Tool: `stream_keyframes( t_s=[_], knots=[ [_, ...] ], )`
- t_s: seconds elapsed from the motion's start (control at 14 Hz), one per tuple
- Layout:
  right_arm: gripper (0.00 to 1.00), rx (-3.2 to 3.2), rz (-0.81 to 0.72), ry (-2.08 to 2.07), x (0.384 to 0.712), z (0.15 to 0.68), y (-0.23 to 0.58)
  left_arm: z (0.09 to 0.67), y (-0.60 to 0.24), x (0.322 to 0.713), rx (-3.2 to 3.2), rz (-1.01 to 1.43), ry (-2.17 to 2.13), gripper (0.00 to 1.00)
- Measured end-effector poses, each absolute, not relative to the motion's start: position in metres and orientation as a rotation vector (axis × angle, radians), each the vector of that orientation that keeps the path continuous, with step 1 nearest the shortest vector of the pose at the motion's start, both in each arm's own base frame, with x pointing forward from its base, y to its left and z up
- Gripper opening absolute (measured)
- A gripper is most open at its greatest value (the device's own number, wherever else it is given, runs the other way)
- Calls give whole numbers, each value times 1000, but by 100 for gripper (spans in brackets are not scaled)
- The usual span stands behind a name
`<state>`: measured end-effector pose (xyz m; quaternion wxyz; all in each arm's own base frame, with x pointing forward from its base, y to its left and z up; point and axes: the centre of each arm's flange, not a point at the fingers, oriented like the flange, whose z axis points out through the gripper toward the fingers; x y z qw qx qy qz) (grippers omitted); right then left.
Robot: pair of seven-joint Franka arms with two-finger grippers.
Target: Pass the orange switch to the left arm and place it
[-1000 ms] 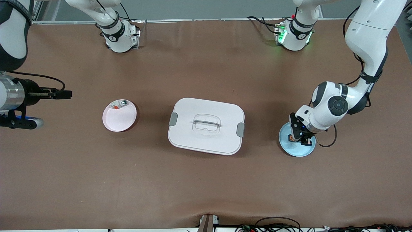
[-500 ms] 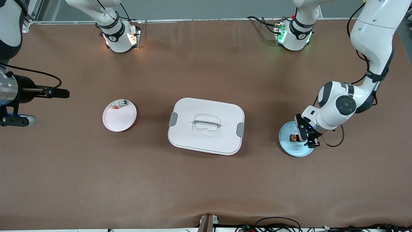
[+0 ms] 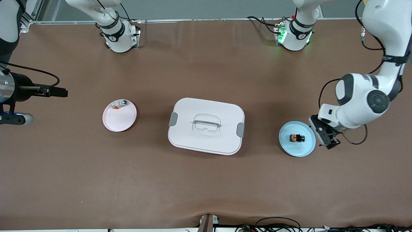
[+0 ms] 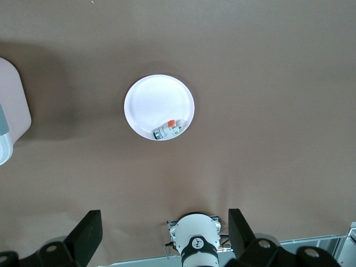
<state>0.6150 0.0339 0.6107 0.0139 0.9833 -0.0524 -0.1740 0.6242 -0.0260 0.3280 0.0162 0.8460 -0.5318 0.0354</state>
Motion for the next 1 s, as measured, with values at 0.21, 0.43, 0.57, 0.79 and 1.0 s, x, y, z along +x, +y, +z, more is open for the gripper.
stream_keyframes(
  t_s=[0.21, 0.43, 0.57, 0.79, 1.0],
  knots=[
    [100, 3074, -504, -173, 612, 621, 30, 383, -29, 631, 2835, 77, -1271, 100],
    [100, 3084, -481, -191, 612, 623, 24, 423, -35, 632, 2983, 63, -878, 100],
    [100, 3096, -425, -192, 612, 621, 24, 449, -37, 626, 3057, 45, -616, 100],
    [100, 3110, -319, -195, 593, 618, 26, 486, -38, 614, 3118, 80, -376, 100],
    [100, 3114, -266, -213, 567, 620, 20, 514, -36, 603, 3152, 100, -146, 100]
  ],
)
